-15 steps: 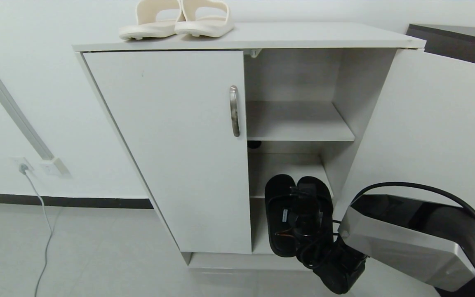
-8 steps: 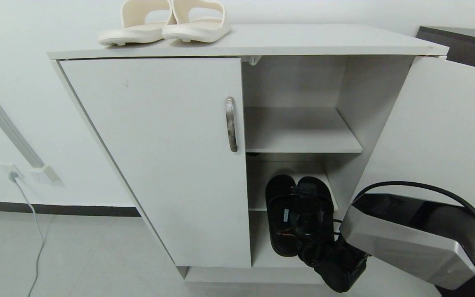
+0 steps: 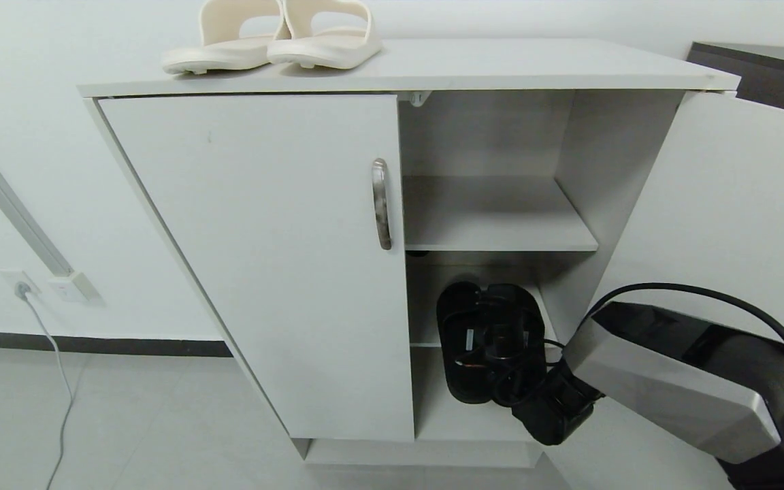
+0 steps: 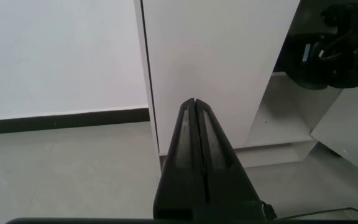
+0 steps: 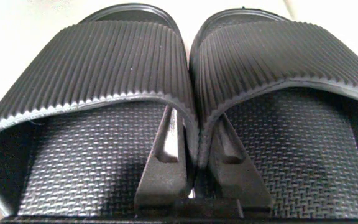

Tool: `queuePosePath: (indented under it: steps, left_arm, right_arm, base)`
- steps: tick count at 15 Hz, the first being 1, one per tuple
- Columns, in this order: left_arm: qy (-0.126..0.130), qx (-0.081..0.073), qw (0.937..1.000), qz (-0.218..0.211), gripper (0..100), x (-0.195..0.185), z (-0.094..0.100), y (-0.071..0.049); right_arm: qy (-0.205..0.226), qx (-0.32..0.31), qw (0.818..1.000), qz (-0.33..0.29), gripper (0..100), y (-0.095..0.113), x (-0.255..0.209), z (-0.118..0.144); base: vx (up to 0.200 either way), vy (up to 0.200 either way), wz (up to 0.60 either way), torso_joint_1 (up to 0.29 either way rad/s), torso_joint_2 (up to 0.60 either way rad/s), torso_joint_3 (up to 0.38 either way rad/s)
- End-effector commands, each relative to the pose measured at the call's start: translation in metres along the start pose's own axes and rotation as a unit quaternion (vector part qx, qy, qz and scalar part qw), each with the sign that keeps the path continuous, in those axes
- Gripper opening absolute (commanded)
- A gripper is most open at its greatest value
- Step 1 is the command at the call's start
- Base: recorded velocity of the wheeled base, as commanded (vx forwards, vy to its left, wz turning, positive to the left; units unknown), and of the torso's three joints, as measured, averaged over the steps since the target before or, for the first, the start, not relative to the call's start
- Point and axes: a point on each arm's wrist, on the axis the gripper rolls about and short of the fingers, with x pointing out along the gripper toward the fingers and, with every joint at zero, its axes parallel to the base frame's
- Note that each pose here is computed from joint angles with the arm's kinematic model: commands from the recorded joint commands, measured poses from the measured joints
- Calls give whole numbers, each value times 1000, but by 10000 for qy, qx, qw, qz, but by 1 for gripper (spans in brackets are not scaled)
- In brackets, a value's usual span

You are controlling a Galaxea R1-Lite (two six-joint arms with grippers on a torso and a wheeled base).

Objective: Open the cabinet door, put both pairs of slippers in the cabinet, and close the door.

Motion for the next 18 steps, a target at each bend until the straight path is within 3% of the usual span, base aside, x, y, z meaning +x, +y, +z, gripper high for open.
queuePosePath:
  steps: [1, 7, 18]
  left_arm:
    - [4, -1, 10000, -3, 0, 0, 0, 0]
    - [4, -9, 10000, 5, 0, 0, 0, 0]
    - [4, -9, 10000, 5, 0, 0, 0, 0]
  right_arm:
    - [-88, 4, 10000, -32, 0, 6, 15, 4]
    - [-213, -39, 9997, -89, 0, 9, 44, 19]
    - [-221, 11, 9995, -209, 0, 5, 71, 10]
  base:
    - [0, 0, 0, 0, 0, 0]
    - [0, 0, 0, 0, 0, 0]
    - [0, 0, 0, 0, 0, 0]
